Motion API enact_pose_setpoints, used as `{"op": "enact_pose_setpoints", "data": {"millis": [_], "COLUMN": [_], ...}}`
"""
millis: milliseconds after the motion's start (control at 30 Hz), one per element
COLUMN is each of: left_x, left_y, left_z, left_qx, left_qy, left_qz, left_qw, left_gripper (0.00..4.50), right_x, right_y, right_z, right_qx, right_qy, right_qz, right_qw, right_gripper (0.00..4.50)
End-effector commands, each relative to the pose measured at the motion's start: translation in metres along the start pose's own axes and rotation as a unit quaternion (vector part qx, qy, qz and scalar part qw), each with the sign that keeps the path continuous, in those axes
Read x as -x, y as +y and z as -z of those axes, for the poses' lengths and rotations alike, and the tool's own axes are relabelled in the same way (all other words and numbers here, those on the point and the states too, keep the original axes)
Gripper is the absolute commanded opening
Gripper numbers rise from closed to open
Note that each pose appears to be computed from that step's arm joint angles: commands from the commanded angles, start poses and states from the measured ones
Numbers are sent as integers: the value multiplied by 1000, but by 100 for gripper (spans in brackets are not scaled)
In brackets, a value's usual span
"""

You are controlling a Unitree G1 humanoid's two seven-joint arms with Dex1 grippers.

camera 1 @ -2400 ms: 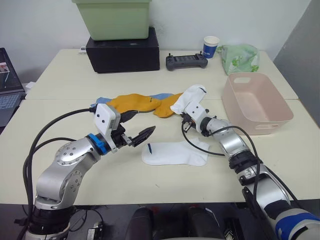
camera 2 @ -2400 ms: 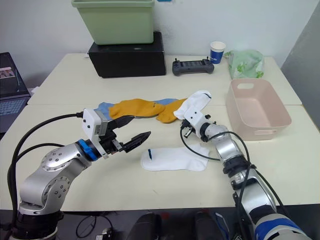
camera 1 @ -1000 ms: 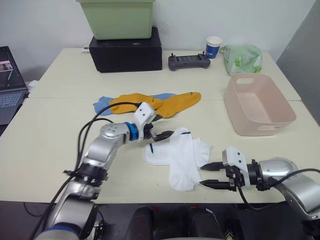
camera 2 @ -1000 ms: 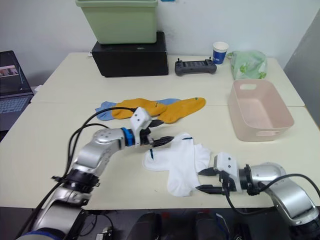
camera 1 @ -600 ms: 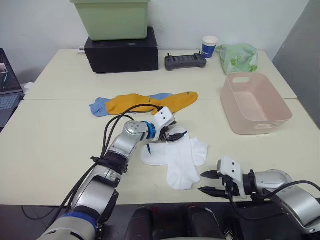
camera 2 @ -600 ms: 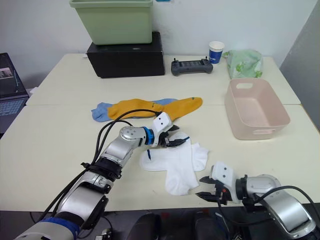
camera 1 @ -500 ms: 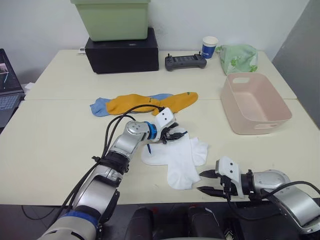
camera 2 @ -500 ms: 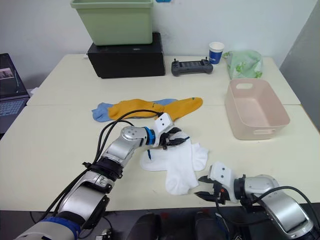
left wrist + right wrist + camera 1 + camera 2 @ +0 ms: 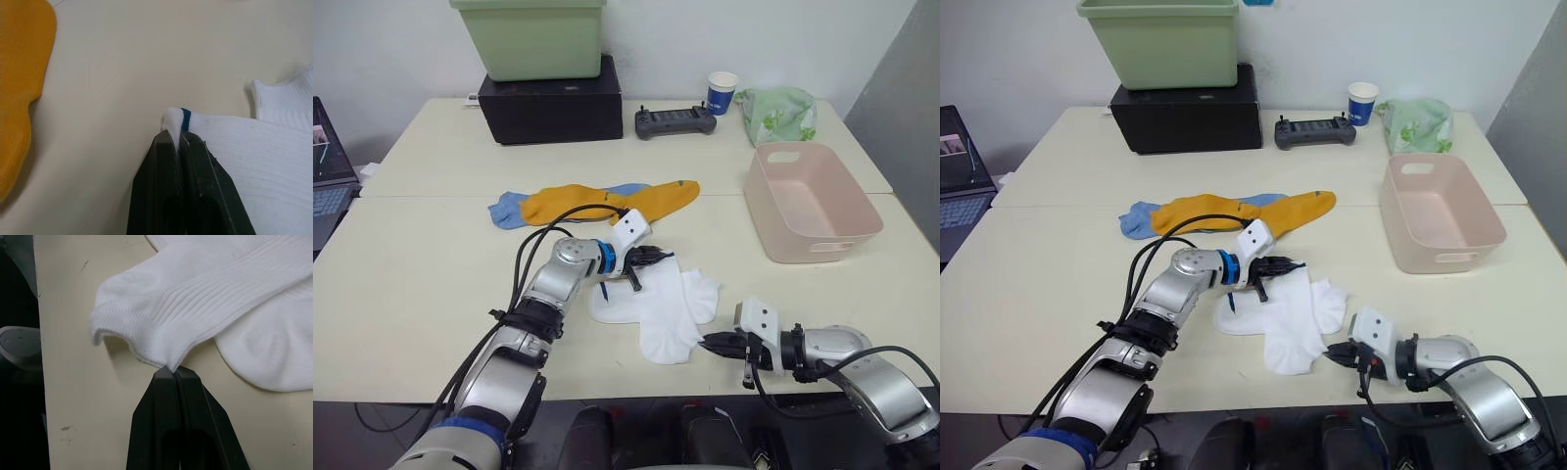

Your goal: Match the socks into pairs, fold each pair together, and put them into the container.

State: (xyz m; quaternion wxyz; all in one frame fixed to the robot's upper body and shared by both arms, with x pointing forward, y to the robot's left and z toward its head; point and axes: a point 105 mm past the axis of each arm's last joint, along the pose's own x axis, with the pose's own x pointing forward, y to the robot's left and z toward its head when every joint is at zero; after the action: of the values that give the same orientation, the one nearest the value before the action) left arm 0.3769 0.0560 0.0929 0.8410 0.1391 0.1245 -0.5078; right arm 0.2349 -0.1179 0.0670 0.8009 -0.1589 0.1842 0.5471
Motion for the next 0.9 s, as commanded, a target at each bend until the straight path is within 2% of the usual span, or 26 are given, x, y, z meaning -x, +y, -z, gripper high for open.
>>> {"op": "enact_pose_setpoints", "data": {"millis": [33, 167, 333, 433, 667, 833, 867, 900], "left_x": [18, 35, 68, 86, 102, 105, 105, 105], "left_y": [3, -1, -8, -25, -36, -40, -40, -40], "left_z": [-15, -17, -29, -21, 1, 14, 15, 16], "left_qx": [18, 32, 51, 74, 110, 126, 127, 129], "left_qy": [-33, -45, -106, -105, -105, -106, -108, -109], "left_qz": [-22, -47, -130, -160, -249, -262, -265, -267], "left_qw": [999, 997, 985, 979, 957, 951, 950, 949], "left_gripper": [0, 0, 0, 0, 0, 0, 48, 60], "right_x": [10, 19, 30, 30, 14, 0, 0, 1], "right_y": [-10, -15, -37, -56, -77, -83, -87, -89], "right_z": [-16, -27, -41, -50, -56, -52, -54, -55], "right_qx": [4, 5, 32, 57, 79, 90, 91, 92], "right_qy": [-18, -24, -6, 3, 15, 19, 13, 8], "right_qz": [9, 6, 9, 6, -22, -24, -13, -6], "right_qw": [1000, 1000, 999, 998, 997, 995, 996, 996], "right_gripper": [2, 2, 2, 2, 2, 2, 19, 40]}}
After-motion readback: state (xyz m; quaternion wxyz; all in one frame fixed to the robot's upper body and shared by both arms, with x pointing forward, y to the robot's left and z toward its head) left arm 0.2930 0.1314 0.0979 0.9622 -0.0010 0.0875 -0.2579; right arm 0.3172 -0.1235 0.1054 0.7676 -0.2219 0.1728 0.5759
